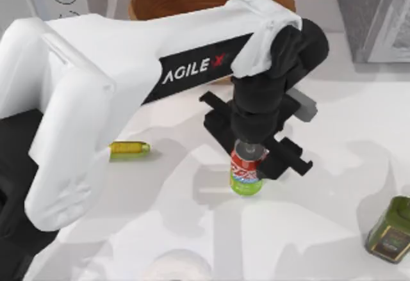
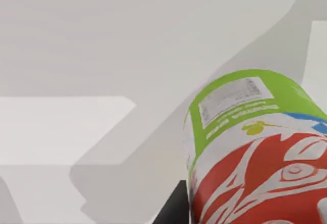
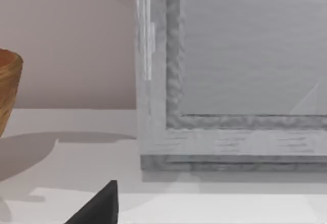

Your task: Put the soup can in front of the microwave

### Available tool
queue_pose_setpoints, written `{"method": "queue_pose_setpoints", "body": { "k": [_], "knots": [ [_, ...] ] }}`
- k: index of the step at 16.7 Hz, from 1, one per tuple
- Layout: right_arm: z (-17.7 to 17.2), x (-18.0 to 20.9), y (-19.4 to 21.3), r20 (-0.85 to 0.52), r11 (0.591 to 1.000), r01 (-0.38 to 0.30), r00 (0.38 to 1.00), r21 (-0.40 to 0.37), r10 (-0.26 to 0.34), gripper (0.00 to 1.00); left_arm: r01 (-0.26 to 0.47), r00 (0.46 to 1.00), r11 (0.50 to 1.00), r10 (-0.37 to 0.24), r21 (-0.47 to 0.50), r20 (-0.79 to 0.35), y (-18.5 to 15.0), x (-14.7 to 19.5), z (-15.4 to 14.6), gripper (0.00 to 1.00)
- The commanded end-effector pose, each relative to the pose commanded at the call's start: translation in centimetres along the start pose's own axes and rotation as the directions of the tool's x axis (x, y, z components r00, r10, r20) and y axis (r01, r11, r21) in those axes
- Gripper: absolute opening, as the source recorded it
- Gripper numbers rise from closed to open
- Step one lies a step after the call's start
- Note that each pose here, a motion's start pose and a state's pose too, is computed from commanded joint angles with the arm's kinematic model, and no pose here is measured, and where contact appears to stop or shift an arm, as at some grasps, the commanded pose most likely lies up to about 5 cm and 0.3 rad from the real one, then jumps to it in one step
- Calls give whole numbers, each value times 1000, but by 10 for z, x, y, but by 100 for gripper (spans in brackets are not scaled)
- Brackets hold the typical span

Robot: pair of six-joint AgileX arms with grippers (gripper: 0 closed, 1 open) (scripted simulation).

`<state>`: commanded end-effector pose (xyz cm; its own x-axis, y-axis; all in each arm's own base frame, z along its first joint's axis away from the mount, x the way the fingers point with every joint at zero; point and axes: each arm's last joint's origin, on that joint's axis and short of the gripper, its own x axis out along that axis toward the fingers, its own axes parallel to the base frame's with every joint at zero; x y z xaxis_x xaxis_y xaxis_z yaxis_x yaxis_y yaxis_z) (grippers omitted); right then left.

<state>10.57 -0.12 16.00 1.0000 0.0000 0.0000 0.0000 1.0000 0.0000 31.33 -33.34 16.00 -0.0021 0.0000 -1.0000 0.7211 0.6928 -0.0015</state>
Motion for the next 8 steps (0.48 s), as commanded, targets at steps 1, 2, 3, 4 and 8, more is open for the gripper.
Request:
{"method": "queue_pose_setpoints", "body": {
  "k": [1,2,3,4,8],
  "knots": [
    [0,0,0,0,1000,0,1000,0,0,100,0,1000,1000,0,0,0,0,0,0,25],
    [0,0,0,0,1000,0,1000,0,0,100,0,1000,1000,0,0,0,0,0,0,17],
    [0,0,0,0,1000,0,1000,0,0,100,0,1000,1000,0,0,0,0,0,0,10],
    [0,0,0,0,1000,0,1000,0,0,100,0,1000,1000,0,0,0,0,0,0,2],
    [0,0,0,0,1000,0,1000,0,0,100,0,1000,1000,0,0,0,0,0,0,0]
  ]
}}
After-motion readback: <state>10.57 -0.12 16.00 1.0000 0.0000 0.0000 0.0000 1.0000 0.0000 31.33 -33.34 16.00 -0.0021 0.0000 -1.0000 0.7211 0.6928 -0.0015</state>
